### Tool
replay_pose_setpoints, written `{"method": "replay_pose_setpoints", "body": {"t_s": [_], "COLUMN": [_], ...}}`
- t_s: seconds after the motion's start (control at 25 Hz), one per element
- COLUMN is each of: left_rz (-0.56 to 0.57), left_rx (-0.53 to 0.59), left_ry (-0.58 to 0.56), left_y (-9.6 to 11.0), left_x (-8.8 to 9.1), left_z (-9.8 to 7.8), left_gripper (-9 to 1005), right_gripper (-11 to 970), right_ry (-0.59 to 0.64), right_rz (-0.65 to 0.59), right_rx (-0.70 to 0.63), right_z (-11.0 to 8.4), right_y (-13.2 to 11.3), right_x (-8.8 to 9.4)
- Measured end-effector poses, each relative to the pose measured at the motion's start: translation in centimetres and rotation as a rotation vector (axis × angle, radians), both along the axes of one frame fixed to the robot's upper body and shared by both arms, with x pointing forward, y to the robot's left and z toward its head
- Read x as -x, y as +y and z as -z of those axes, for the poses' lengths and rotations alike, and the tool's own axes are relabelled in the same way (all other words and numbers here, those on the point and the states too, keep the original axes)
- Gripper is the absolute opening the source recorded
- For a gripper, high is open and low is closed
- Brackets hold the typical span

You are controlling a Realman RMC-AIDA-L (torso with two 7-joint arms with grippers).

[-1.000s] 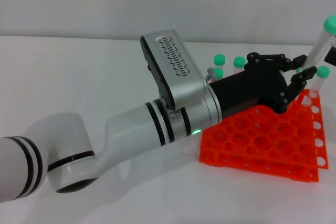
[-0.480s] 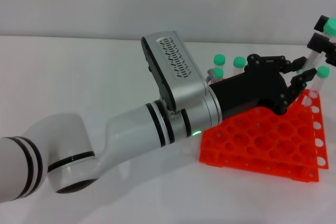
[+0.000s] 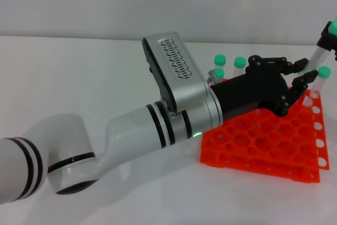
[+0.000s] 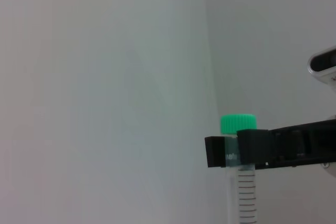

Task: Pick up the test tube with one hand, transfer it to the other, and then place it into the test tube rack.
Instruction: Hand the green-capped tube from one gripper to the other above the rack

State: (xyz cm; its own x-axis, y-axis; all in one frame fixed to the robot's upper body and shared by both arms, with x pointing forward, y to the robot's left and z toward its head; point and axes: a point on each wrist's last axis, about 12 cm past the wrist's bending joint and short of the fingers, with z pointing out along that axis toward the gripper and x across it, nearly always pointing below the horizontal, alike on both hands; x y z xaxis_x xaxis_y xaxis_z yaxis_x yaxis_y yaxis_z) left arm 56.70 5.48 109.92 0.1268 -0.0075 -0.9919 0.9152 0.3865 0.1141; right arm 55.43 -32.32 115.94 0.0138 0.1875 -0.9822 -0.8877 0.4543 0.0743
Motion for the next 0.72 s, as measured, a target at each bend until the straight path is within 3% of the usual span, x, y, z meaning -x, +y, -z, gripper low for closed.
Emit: {"method": "replay_pose_setpoints", "body": {"t_s": [0.04,0.72], "left_rz": [-0.001,-0.066], "left_rx": [-0.001,-0.06], "left_ry": [0.0,-0.095], "left_y": [-0.01,0.2], "left_x": [0.0,0.41], "left_z": [0.01,0.81], "left_gripper": [234,243], "right_gripper": [239,238], "right_ry": [0.001,0.011], "right_rz": [0.0,-0.003], "right_rx": [0.0,-0.014], "right_z": [0.01,0.11], "right_y": [0.0,-0.03], "right_x": [0.01,0.16]}}
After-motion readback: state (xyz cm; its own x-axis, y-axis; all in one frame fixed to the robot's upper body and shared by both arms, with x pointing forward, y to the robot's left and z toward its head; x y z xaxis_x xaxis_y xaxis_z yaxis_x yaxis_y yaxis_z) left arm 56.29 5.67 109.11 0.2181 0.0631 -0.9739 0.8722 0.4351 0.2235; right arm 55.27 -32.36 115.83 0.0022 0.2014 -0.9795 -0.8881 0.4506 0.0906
